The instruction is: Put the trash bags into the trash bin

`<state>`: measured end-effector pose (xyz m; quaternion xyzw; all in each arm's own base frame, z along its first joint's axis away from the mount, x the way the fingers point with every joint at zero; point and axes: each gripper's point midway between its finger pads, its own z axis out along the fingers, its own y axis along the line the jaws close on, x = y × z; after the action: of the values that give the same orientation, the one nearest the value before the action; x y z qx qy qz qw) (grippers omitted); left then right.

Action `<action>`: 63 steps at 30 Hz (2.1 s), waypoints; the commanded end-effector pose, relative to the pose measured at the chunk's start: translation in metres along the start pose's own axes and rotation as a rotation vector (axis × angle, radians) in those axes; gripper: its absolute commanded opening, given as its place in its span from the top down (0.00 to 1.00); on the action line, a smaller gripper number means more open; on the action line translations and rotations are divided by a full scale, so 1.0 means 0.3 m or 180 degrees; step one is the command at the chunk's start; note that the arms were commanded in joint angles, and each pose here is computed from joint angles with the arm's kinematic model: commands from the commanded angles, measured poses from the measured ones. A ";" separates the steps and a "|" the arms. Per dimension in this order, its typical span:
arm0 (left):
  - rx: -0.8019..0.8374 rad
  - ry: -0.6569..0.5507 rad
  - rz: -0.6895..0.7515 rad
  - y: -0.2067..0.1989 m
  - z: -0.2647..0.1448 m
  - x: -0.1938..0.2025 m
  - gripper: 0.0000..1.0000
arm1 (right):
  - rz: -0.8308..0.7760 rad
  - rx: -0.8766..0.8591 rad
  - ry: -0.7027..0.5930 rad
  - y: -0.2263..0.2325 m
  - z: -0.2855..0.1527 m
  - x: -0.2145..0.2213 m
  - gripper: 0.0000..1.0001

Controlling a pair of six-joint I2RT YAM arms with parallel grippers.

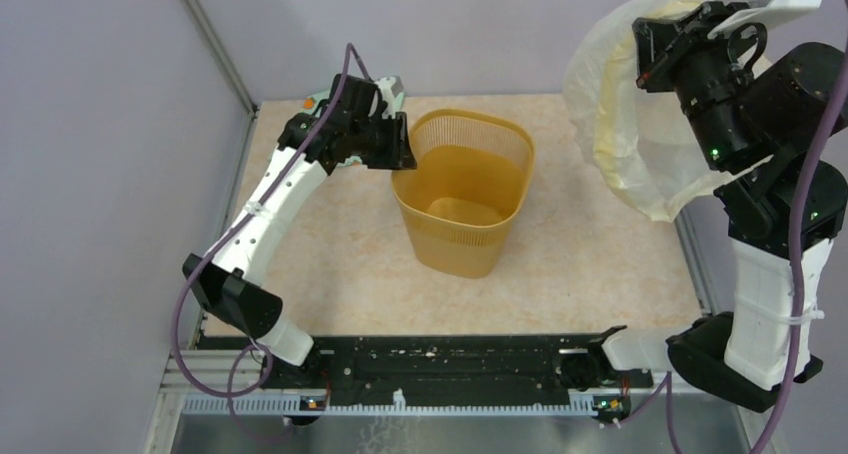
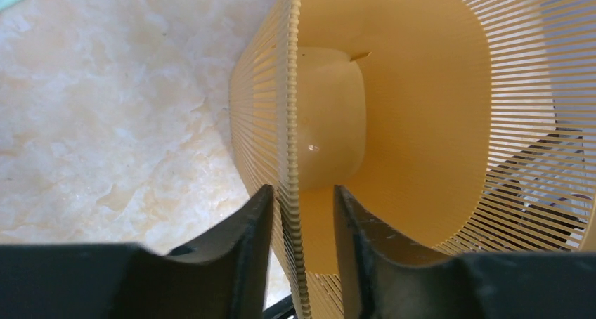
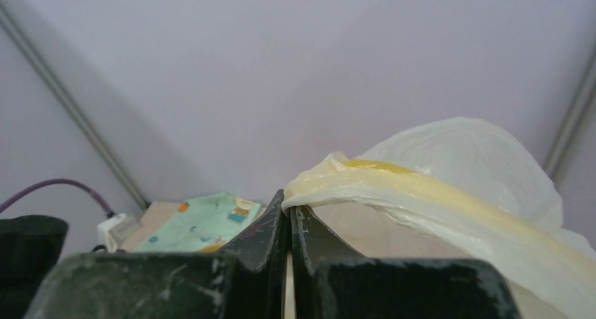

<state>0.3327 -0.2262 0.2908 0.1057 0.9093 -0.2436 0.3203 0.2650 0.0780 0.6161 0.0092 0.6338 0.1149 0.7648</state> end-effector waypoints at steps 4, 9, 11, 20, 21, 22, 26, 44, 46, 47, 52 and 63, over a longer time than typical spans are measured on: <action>0.0241 -0.0540 -0.0080 -0.060 -0.080 -0.078 0.44 | 0.0319 -0.1002 -0.0471 0.177 -0.065 -0.139 1.00; 0.0198 -0.0952 -0.0032 -0.067 -0.168 -0.146 0.24 | 0.0481 -0.1500 -0.0617 0.263 -0.114 -0.198 1.00; 0.0220 -0.1171 0.0020 -0.080 -0.221 -0.181 0.19 | 0.0540 -0.1659 -0.0680 0.288 -0.135 -0.226 1.00; 0.0400 -0.2067 0.0233 -0.137 -0.470 -0.262 0.13 | 0.0764 -0.2206 -0.0426 0.391 -0.156 -0.178 1.00; 0.0437 -0.2139 0.0270 -0.146 -0.494 -0.264 0.14 | 0.0767 -0.2249 -0.0364 0.400 -0.154 -0.160 1.00; 0.0484 -0.2186 0.0314 -0.156 -0.516 -0.262 0.14 | 0.0771 -0.2299 -0.0302 0.410 -0.154 -0.143 1.00; 0.0721 -0.2197 0.0448 -0.200 -0.556 -0.229 0.16 | 0.0811 -0.2361 -0.0083 0.431 -0.135 -0.084 1.00; 0.2558 -0.2395 0.0940 -0.554 -0.875 -0.221 0.16 | 0.1011 -0.1181 -0.0183 0.314 0.111 -0.022 1.00; 0.2686 -0.2308 0.0937 -0.582 -0.867 -0.228 0.18 | 0.1023 -0.1109 -0.0258 0.319 0.127 -0.040 1.00; 0.2739 -0.2265 0.0953 -0.599 -0.864 -0.227 0.19 | 0.1020 -0.1078 -0.0283 0.328 0.134 -0.046 1.00; 0.2784 -0.2108 0.1025 -0.693 -0.791 -0.226 0.17 | 0.0863 -0.0962 -0.0365 0.421 0.143 -0.044 1.00; 0.2237 -0.1866 0.0941 -0.781 -0.516 -0.244 0.20 | 0.0677 -0.0680 -0.0439 0.465 0.180 -0.025 1.00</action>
<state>0.2121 -0.3497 0.5187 0.2825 0.6158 -0.5419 0.4973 0.3027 0.2405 0.6241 -0.0327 0.5950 0.2775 0.7536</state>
